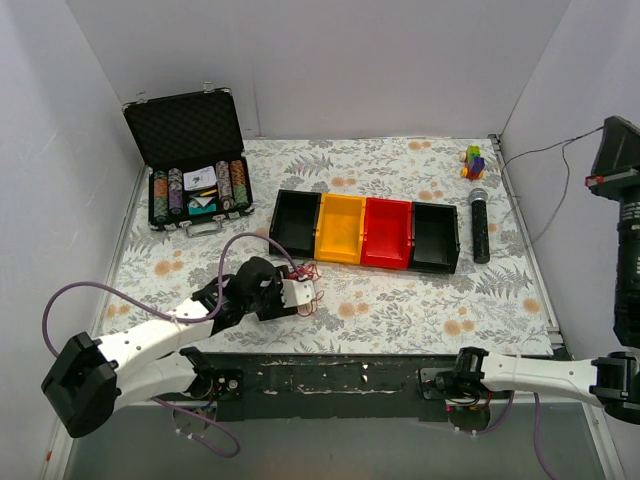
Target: Untangle the cables
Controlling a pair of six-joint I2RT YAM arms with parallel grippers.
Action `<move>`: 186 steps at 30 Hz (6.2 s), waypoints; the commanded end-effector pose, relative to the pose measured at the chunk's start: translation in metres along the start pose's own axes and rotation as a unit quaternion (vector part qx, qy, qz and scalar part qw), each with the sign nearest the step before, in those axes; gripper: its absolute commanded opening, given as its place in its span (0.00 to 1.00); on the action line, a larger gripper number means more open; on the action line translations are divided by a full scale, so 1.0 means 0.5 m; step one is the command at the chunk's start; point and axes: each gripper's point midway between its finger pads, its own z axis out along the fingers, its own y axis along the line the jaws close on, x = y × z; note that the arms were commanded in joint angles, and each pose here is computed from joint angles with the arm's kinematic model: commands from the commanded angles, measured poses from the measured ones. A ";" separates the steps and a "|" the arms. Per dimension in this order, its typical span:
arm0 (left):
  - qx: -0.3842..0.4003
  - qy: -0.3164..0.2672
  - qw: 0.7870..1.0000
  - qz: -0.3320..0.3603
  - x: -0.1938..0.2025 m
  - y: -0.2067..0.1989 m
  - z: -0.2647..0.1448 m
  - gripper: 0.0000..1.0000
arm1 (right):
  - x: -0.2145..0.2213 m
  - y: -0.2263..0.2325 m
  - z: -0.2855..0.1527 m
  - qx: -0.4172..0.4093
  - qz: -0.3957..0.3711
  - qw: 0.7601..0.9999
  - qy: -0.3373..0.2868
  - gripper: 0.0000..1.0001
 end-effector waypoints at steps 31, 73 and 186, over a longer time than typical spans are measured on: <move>0.045 -0.144 0.986 -0.074 -0.173 0.024 -0.166 0.92 | 0.096 0.251 0.102 -0.019 -0.197 0.979 -0.052 0.01; 0.047 -0.129 0.988 -0.070 -0.141 0.003 -0.149 0.92 | 0.072 0.141 0.193 0.066 -0.203 0.971 -0.111 0.01; 0.029 -0.146 0.986 -0.078 -0.148 0.026 -0.172 0.92 | 0.952 -0.184 0.087 0.147 -0.164 0.884 0.412 0.49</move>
